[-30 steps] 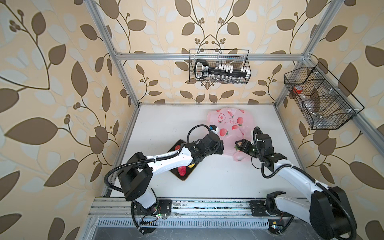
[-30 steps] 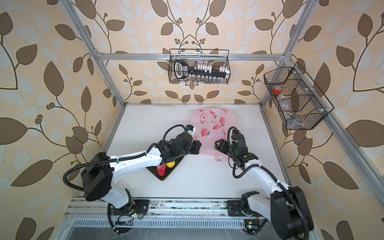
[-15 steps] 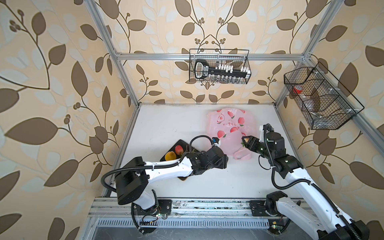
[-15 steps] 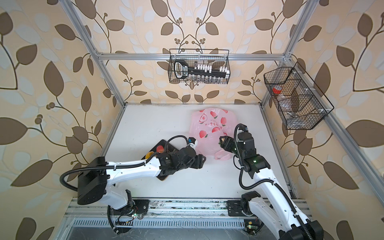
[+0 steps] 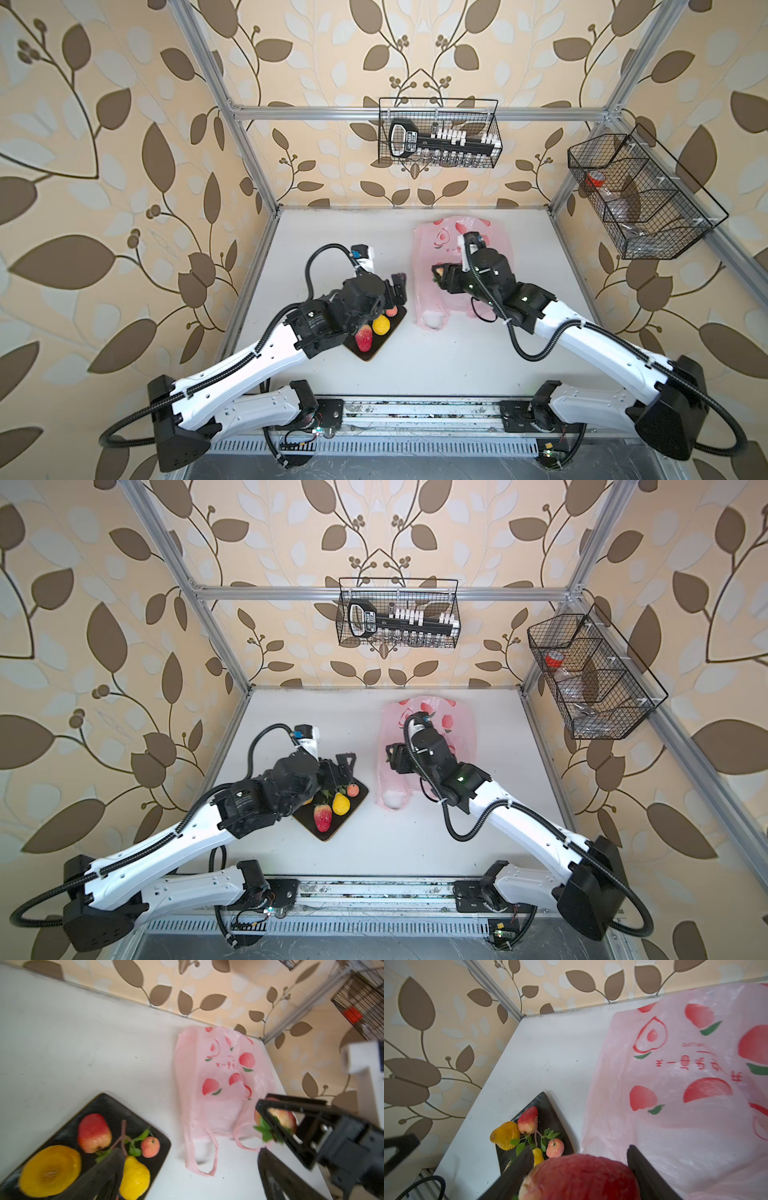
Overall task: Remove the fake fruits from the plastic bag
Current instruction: 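Carry the apple to the dark mat and lower it with the right gripper, then release the apple on the mat and move the right gripper back over the bag, then grasp the bag handle with the left gripper while the right reaches into the bag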
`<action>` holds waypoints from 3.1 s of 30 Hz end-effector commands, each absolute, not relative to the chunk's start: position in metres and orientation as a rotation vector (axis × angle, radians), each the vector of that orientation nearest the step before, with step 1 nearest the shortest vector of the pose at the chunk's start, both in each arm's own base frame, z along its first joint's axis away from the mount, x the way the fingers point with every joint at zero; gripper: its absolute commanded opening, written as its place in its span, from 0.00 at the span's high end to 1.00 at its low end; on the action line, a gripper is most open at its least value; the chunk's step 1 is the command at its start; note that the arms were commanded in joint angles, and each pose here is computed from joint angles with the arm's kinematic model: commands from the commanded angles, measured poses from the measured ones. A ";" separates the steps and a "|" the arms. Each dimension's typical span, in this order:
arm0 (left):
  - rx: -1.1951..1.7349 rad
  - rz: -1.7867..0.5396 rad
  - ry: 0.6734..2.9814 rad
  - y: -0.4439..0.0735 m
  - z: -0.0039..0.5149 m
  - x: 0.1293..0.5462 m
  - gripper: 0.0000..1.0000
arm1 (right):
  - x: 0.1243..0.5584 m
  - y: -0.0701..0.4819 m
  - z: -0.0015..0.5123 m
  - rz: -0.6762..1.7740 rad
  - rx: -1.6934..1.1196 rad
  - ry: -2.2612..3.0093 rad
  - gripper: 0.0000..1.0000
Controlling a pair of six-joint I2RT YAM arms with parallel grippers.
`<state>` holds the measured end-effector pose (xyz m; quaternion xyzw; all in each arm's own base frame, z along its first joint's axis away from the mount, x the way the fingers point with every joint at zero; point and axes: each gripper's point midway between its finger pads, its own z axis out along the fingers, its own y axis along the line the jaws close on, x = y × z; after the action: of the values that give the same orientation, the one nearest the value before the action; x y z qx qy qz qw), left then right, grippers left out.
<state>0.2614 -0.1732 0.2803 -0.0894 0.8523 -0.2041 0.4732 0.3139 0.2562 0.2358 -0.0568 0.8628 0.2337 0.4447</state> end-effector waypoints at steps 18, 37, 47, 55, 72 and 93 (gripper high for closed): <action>-0.585 -0.305 1.978 -0.048 0.270 0.218 0.01 | 0.298 0.442 0.125 0.518 -0.520 2.199 0.41; -0.494 -0.344 2.002 -0.068 0.279 0.229 0.01 | 0.291 0.420 0.175 0.551 -0.486 2.144 0.13; -0.085 -0.588 2.085 -0.155 0.288 0.247 0.08 | 0.281 0.278 0.198 0.471 -0.250 2.163 0.16; 0.579 -0.517 2.095 -0.274 0.272 0.229 0.09 | 0.271 0.140 0.181 0.328 0.097 2.189 0.20; 1.383 0.085 2.387 -0.354 0.100 0.210 0.17 | 0.228 0.061 0.219 0.257 0.338 2.018 0.23; 1.458 0.369 2.395 -0.364 0.042 0.239 0.65 | 0.224 0.056 0.231 0.255 0.351 1.999 0.23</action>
<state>0.2288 -0.3644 0.0313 0.5136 0.8388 0.1075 0.1453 0.2270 0.0638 0.2169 0.1331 0.8430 0.1086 0.5097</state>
